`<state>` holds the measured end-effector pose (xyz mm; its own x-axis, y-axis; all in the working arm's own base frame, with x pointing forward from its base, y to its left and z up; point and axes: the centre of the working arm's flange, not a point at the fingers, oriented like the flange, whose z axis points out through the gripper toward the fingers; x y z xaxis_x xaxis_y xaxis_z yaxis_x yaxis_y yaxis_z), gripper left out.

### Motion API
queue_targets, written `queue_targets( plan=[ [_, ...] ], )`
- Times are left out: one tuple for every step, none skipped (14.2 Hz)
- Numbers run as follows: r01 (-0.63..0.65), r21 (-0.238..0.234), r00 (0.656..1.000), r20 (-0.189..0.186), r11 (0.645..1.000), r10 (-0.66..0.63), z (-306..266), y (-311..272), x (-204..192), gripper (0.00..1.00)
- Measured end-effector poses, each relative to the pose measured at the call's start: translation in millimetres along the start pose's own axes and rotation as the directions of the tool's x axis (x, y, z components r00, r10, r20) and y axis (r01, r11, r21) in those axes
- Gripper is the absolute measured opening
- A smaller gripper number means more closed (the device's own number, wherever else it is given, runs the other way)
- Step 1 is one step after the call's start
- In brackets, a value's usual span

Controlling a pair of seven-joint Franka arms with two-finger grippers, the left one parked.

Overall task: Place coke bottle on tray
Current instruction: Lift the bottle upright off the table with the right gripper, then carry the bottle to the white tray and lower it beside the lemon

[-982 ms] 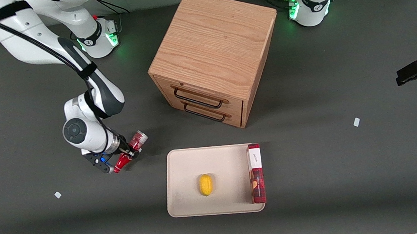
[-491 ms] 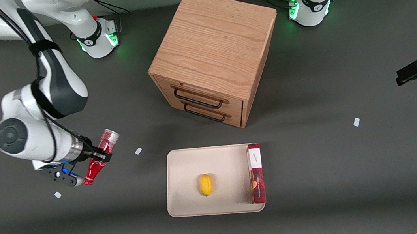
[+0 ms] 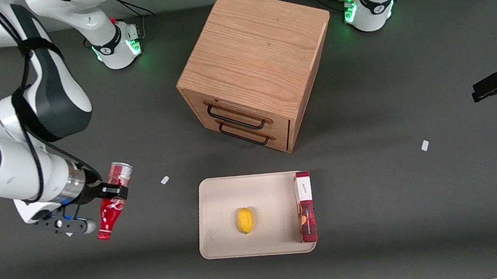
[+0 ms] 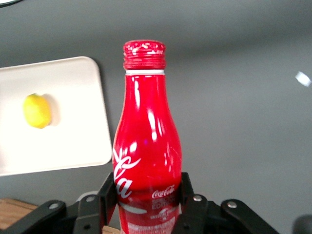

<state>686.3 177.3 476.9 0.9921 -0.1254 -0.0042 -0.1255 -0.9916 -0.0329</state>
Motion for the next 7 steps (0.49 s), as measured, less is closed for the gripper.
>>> queue_targets(
  plan=[
    [0.063, 0.008, 0.998, -0.011, 0.998, -0.063, 5, -18, 4, 0.54],
    [0.116, 0.018, 0.993, -0.029, 0.993, -0.115, 12, -35, 9, 0.54],
    [0.157, 0.029, 0.987, -0.051, 0.987, -0.155, 21, -52, 13, 0.54],
    [0.19, 0.041, 0.979, -0.078, 0.981, -0.186, 33, -68, 17, 0.54],
    [0.218, 0.052, 0.972, -0.103, 0.974, -0.212, 46, -84, 19, 0.54],
    [0.242, 0.06, 0.965, -0.121, 0.968, -0.234, 63, -98, 21, 0.54],
    [0.259, 0.068, 0.959, -0.135, 0.963, -0.248, 81, -111, 21, 0.54]
  ],
)
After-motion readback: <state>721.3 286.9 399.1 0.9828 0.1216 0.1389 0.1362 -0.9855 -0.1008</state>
